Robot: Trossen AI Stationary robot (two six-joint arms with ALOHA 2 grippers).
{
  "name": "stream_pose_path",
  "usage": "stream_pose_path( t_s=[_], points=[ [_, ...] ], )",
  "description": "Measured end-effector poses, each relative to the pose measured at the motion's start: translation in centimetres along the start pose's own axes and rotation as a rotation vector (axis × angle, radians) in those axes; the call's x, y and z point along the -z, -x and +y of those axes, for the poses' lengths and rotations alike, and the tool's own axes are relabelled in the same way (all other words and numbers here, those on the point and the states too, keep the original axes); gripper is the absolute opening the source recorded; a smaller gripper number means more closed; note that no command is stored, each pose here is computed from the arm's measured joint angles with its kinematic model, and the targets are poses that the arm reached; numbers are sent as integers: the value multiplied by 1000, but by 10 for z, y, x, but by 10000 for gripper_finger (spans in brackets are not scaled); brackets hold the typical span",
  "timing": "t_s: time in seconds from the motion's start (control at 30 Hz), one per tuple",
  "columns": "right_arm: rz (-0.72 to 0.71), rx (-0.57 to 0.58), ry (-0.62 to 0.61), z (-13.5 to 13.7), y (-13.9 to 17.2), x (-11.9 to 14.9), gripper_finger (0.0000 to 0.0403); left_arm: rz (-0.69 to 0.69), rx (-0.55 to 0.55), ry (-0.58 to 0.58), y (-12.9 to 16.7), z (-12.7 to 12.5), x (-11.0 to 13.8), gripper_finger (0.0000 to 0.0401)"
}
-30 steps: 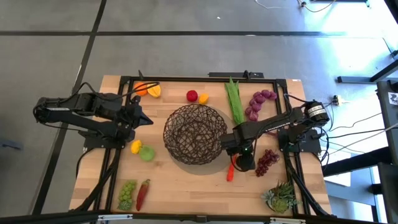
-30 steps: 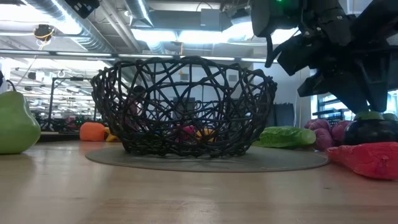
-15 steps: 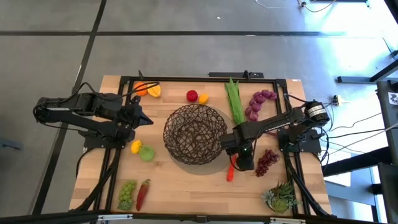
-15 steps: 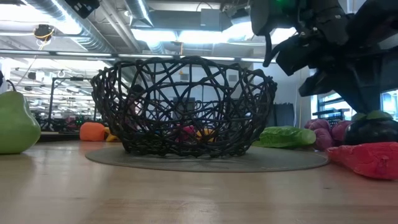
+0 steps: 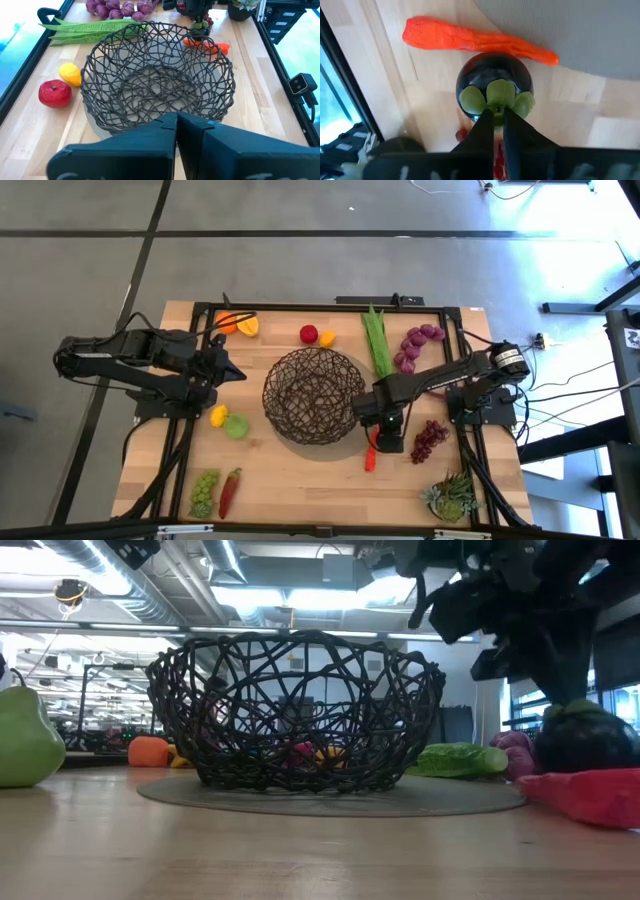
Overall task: Build produce basket
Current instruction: Put the mangosteen into the wire basket
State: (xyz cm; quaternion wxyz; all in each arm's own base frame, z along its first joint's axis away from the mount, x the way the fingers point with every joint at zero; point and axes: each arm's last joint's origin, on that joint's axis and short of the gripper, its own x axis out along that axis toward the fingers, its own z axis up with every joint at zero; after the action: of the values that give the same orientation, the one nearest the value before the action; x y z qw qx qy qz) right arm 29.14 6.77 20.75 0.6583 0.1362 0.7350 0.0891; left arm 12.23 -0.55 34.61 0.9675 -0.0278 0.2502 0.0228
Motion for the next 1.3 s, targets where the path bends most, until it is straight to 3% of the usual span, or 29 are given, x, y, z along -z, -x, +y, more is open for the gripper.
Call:
stream_pose_path(
  t_s=[0.23, 0.47, 0.93, 1.17, 1.3],
  points=[
    [98, 23, -38, 6, 23, 8, 6, 0, 0, -3, 0, 0, 0, 0],
    [132, 92, -81, 10, 68, 13, 6, -4, -48, -3, 0, 1, 0, 0],
    [-436, 306, -136, -13, 192, -2, 6, -12, -136, -3, 0, 4, 0, 0],
    [-662, 300, -119, -45, 209, -27, 6, -13, -136, -2, 0, 4, -1, 0],
    [-653, 273, -100, -64, 197, -52, 6, -14, -136, -1, 0, 4, -1, 0]
  ],
)
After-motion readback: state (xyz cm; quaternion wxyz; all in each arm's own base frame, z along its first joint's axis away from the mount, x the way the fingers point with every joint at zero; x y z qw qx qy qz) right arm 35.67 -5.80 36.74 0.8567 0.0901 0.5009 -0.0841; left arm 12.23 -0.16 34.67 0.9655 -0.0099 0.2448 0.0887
